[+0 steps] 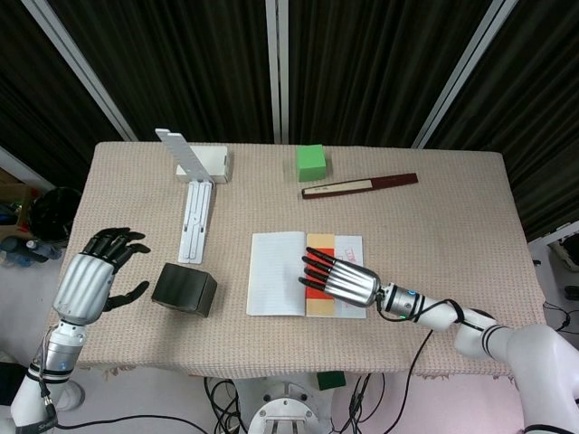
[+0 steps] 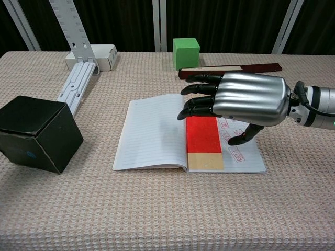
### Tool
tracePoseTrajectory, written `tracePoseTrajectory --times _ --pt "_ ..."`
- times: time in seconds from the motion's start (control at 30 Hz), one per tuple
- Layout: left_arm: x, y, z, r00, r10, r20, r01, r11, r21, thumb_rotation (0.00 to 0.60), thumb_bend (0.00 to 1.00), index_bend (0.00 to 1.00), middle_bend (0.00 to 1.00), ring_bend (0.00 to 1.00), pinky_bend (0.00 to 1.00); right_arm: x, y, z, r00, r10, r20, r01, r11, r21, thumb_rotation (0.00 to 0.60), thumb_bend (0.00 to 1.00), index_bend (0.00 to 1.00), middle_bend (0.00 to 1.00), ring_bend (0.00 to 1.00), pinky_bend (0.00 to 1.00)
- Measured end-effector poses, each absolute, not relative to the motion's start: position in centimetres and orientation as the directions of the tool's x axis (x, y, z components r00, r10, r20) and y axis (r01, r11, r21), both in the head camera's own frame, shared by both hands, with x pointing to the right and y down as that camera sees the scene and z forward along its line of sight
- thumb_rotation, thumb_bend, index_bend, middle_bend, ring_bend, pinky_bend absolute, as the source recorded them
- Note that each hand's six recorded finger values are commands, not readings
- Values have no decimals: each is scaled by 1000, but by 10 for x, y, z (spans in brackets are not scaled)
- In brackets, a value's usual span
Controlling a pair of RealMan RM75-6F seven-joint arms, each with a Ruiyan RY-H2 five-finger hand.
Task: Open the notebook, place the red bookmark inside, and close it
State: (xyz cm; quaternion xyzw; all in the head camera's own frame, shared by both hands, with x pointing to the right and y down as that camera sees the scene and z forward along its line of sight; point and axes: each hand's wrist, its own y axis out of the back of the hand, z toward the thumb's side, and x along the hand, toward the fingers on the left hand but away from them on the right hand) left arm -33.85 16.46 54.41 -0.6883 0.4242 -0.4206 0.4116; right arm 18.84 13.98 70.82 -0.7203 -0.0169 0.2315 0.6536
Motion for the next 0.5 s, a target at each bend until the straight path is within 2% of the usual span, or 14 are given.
tracePoseTrajectory --times 0.03,0.1,0.23,0.33,0.5 --pt "-339 165 544 286 -930 231 -238 -302 -923 600 156 368 265 192 205 190 139 708 889 336 -313 -276 -153 -949 600 475 152 276 76 0" --pt "-338 165 545 286 -930 232 -240 -304 -922 600 156 368 266 192 205 197 136 706 873 368 -322 -272 -182 -945 600 578 129 284 78 0" --pt "-337 165 547 291 -928 233 -242 -307 -920 600 157 368 266 192 205 214 132 705 827 433 -358 -274 -245 -930 600 696 81 290 78 0" --pt "-334 165 548 296 -926 234 -244 -310 -919 600 156 368 266 192 205 229 131 709 781 481 -398 -276 -306 -911 600 733 64 290 78 0" --pt "-330 163 549 309 -922 231 -245 -312 -918 600 156 368 266 192 205 242 133 720 717 531 -451 -249 -409 -878 600 734 28 290 63 0"
